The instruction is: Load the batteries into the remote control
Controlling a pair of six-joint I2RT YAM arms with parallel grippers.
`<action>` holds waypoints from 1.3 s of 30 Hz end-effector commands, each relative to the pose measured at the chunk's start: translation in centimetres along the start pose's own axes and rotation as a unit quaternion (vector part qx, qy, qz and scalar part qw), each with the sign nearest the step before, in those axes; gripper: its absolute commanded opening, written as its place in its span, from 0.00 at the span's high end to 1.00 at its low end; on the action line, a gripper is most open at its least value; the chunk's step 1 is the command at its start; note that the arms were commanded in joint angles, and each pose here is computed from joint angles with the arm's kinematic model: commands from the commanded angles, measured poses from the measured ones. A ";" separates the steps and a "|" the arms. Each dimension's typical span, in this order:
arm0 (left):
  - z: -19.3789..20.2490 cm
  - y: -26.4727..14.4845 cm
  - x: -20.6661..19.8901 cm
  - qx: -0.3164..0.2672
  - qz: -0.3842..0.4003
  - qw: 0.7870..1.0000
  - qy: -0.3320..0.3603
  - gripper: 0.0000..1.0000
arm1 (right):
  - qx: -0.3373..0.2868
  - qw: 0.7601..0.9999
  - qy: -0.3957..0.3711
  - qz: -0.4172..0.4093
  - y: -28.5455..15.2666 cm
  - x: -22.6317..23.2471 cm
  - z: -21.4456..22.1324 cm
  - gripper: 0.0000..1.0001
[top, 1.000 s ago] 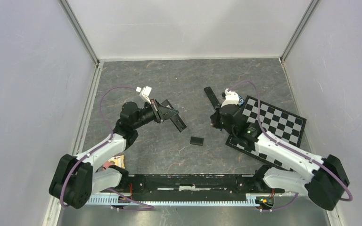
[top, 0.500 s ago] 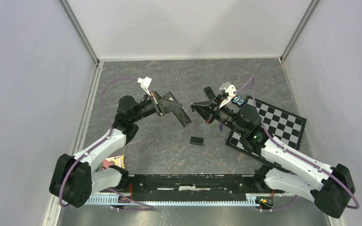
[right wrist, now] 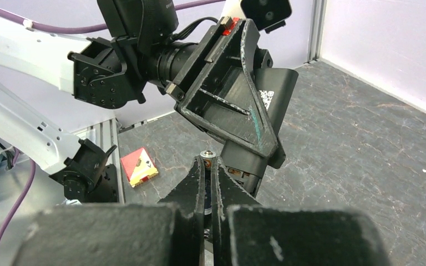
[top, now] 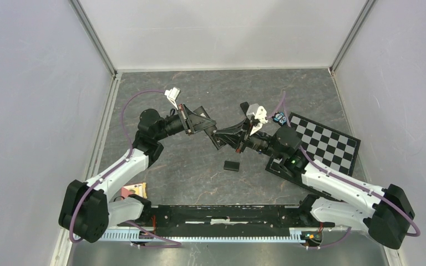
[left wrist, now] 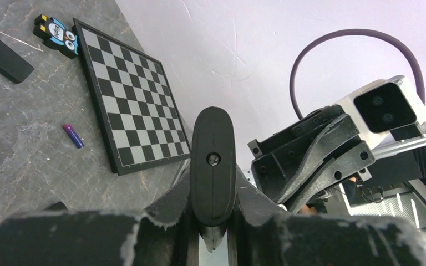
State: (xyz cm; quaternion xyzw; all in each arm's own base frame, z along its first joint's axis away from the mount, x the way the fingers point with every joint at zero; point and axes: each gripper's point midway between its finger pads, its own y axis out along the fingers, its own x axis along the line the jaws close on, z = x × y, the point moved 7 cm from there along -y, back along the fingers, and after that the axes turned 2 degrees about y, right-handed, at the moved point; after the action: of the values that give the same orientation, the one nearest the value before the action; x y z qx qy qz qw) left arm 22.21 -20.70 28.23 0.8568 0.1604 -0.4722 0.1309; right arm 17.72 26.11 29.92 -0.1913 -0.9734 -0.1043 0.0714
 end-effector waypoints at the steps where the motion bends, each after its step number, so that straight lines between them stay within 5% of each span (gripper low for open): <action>1: -0.7 0.1 -2.3 0.007 0.035 0.999 -0.003 0.98 | -0.007 1.000 -0.019 -0.017 0.3 0.3 0.0 1.00; 17: -0.8 -0.5 -4.2 0.010 0.058 0.998 0.015 0.98 | 0.034 0.999 -0.037 -0.014 -0.2 0.3 2.2 0.99; 24: -1.0 -0.3 -4.1 0.007 0.056 0.998 0.018 0.98 | 0.057 0.998 -0.024 0.005 -0.3 0.0 2.3 0.71; 34: -0.8 -0.5 -3.6 0.006 0.046 0.999 0.023 0.98 | 0.046 0.998 -0.005 0.035 0.2 -0.2 0.4 0.60; 39: -0.8 -0.5 -3.3 -0.002 0.041 0.999 0.033 0.98 | 0.028 0.999 0.016 0.025 0.0 0.8 -1.6 0.45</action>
State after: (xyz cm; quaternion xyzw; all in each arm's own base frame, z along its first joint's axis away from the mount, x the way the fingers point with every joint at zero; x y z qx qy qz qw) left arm 21.52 -20.63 28.75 0.8507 0.1503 -0.4882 0.1238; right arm 17.41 26.44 28.76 -0.2040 -0.9741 -0.0513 0.0828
